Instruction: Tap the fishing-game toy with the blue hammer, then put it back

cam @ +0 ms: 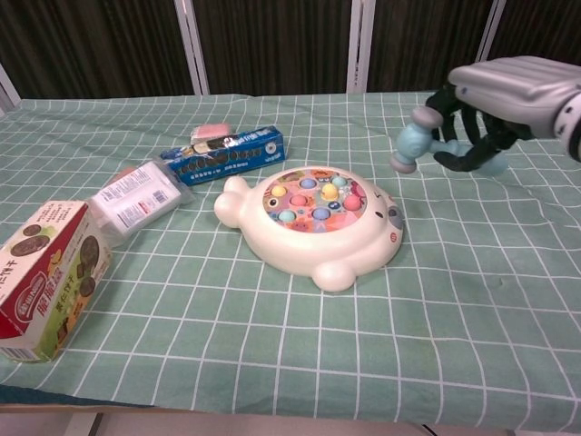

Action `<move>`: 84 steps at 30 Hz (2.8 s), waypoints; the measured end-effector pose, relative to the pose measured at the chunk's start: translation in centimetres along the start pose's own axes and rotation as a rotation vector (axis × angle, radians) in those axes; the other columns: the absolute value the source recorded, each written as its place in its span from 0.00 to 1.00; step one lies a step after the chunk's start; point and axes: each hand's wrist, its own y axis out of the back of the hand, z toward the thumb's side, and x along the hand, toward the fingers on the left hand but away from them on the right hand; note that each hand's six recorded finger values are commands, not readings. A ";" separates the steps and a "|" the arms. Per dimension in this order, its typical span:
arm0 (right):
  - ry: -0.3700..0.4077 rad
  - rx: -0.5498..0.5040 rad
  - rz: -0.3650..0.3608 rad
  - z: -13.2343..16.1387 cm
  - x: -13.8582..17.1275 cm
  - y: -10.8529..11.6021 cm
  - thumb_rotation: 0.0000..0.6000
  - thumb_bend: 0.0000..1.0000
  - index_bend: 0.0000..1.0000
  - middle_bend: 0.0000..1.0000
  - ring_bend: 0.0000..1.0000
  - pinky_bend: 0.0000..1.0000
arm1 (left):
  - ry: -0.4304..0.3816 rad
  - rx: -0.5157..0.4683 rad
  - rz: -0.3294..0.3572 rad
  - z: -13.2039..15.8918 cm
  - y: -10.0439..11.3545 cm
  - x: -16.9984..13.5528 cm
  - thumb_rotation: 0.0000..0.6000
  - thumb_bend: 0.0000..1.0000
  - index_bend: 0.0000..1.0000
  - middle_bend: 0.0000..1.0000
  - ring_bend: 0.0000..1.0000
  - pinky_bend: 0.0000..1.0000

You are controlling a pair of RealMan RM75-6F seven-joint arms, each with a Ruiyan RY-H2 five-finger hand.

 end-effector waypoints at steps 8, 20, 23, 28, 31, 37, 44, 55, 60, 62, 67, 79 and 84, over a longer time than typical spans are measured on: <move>0.001 -0.064 0.007 -7.5 1.5 -4.1 1.00 0.61 0.95 0.69 0.68 0.67 | 0.007 0.017 -0.015 0.3 -0.5 0.3 1.00 0.43 0.00 0.00 0.01 0.10; -0.008 -0.104 0.102 -11.6 2.4 -9.9 1.00 0.61 0.94 0.69 0.67 0.67 | 0.004 0.023 -0.022 0.5 -0.7 0.3 1.00 0.44 0.00 0.00 0.01 0.10; -0.009 -0.114 0.104 -11.5 2.3 -10.1 1.00 0.61 0.94 0.69 0.67 0.67 | 0.005 0.023 -0.022 0.4 -0.7 0.3 1.00 0.44 0.00 0.00 0.01 0.10; -0.018 -0.120 0.111 -11.6 2.1 -10.4 1.00 0.60 0.94 0.69 0.67 0.66 | 0.005 0.022 -0.023 0.4 -0.7 0.2 1.00 0.44 0.00 0.00 0.01 0.10; -0.023 -0.124 0.118 -11.5 2.0 -10.7 1.00 0.57 0.93 0.69 0.67 0.66 | 0.004 0.021 -0.024 0.4 -0.7 0.2 1.00 0.43 0.00 0.00 0.01 0.10; -0.034 -0.122 0.117 -11.6 1.9 -10.7 1.00 0.49 0.92 0.69 0.65 0.65 | 0.003 0.017 -0.026 0.4 -0.7 0.2 1.00 0.43 0.00 0.01 0.01 0.10; -0.057 -0.134 0.129 -12.1 1.8 -10.9 1.00 0.47 0.90 0.69 0.64 0.65 | 0.003 0.018 -0.027 0.4 -0.7 0.1 1.00 0.44 0.00 0.02 0.01 0.10; -0.067 -0.155 0.140 -12.5 1.6 -11.2 1.00 0.45 0.87 0.69 0.63 0.64 | 0.006 0.021 -0.029 0.4 -0.8 0.2 1.00 0.44 0.00 0.02 0.01 0.10; -0.077 -0.168 0.132 -12.8 1.6 -11.0 1.00 0.43 0.84 0.69 0.63 0.64 | 0.008 0.019 -0.027 0.4 -0.7 0.2 1.00 0.44 0.00 0.02 0.02 0.10; -0.080 -0.170 0.132 -12.9 1.7 -11.0 1.00 0.43 0.83 0.69 0.63 0.63 | 0.007 0.019 -0.027 0.4 -0.7 0.1 1.00 0.43 0.00 0.02 0.01 0.10; -0.090 -0.172 0.130 -13.2 1.7 -10.9 1.00 0.42 0.79 0.65 0.61 0.62 | 0.006 0.020 -0.026 0.4 -0.7 0.1 1.00 0.43 0.00 0.03 0.01 0.10; -0.110 -0.182 0.143 -13.8 1.8 -11.1 1.00 0.41 0.70 0.59 0.59 0.61 | 0.008 0.020 -0.026 0.4 -0.7 0.1 1.00 0.44 0.00 0.04 0.03 0.10; -0.116 -0.187 0.145 -13.9 1.8 -11.1 1.00 0.41 0.70 0.58 0.59 0.61 | 0.009 0.020 -0.025 0.4 -0.7 0.0 1.00 0.44 0.00 0.04 0.03 0.10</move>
